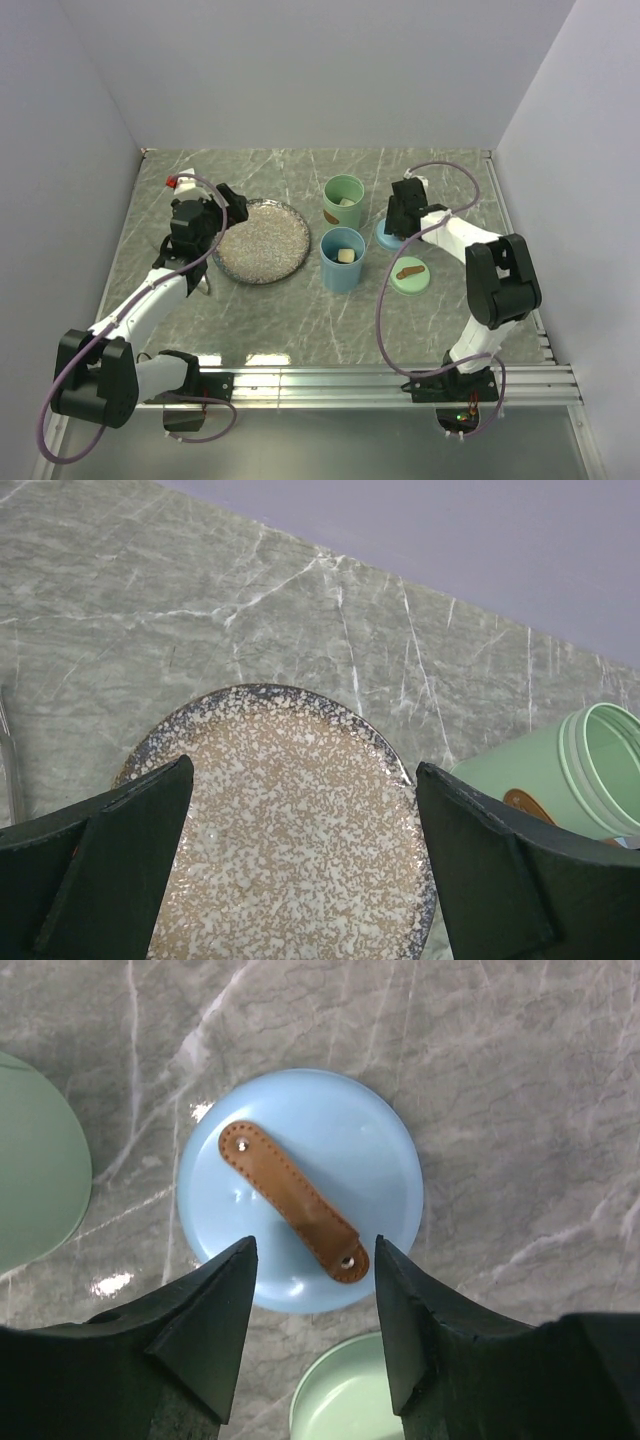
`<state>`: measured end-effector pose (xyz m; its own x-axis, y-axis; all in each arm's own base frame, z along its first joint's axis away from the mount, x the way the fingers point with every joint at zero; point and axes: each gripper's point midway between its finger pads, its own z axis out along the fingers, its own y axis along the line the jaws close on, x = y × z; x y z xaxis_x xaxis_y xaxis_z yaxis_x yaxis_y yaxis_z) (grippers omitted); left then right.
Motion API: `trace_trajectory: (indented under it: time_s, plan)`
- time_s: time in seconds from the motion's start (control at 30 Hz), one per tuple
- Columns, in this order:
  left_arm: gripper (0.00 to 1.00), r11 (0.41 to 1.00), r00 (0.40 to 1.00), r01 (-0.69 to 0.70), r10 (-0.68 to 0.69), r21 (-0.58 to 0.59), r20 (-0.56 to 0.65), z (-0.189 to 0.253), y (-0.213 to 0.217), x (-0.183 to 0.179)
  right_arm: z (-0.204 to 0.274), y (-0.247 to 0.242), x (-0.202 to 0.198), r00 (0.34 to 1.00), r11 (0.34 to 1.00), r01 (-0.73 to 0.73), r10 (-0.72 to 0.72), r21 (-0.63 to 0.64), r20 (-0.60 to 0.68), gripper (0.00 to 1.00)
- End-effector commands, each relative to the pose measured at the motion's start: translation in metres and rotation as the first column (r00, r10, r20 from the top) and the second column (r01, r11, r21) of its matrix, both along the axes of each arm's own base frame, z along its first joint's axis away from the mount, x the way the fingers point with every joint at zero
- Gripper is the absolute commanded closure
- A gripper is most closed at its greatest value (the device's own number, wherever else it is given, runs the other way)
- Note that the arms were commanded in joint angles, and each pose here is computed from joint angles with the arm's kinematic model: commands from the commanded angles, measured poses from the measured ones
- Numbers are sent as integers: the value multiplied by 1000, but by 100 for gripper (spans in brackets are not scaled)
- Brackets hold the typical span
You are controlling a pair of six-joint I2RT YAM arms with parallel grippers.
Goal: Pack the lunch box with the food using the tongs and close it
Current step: Pick up the lid of the lunch box with the right arm, then put the lid back on the lunch box
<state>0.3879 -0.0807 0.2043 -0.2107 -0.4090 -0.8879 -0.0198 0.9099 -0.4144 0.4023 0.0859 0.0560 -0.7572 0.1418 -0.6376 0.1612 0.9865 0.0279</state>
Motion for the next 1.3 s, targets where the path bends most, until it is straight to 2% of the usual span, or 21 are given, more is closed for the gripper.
trace_trajectory:
  time_s: [0.0,0.23,0.57,0.6,0.63,0.67,0.9,1.0,1.1,1.23,1.27]
  plan:
    - [0,1000,997,5,-3,-26,73,22,1,1,4,-2,11,1000,1000,16,-16,22,-4,43]
    - [1,1000,997,0,2,-27,78,23,3,0,4,-7,17,1000,999,28,-27,40,-7,49]
    - [0,1000,997,-6,8,-27,72,21,5,0,-3,-3,17,999,999,7,-5,48,-42,82]
    - [1,1000,997,-9,11,-25,70,21,6,1,-3,-4,17,999,999,12,-10,46,-43,86]
    - [1,1000,997,-9,11,-25,70,21,6,1,-2,-5,16,999,999,17,-15,45,-39,98]
    - [0,1000,997,-9,11,-25,70,21,6,1,-1,-6,16,999,999,24,-23,43,-33,100]
    - [1,999,996,37,-35,-11,84,22,-1,1,32,-23,4,993,995,99,-100,17,61,100]
    - [1,998,994,57,-57,-5,91,23,-4,0,77,-29,-7,978,993,115,-118,32,173,100]
    - [1,997,992,78,-78,2,97,24,-7,0,98,-31,-23,967,993,121,-121,14,225,100]
    - [0,988,980,153,-153,4,126,27,-20,-3,143,-7,-45,940,998,11,-30,58,339,100]
    - [1,975,964,222,-220,2,150,31,-32,-6,149,1,-49,935,997,-33,8,65,354,100]
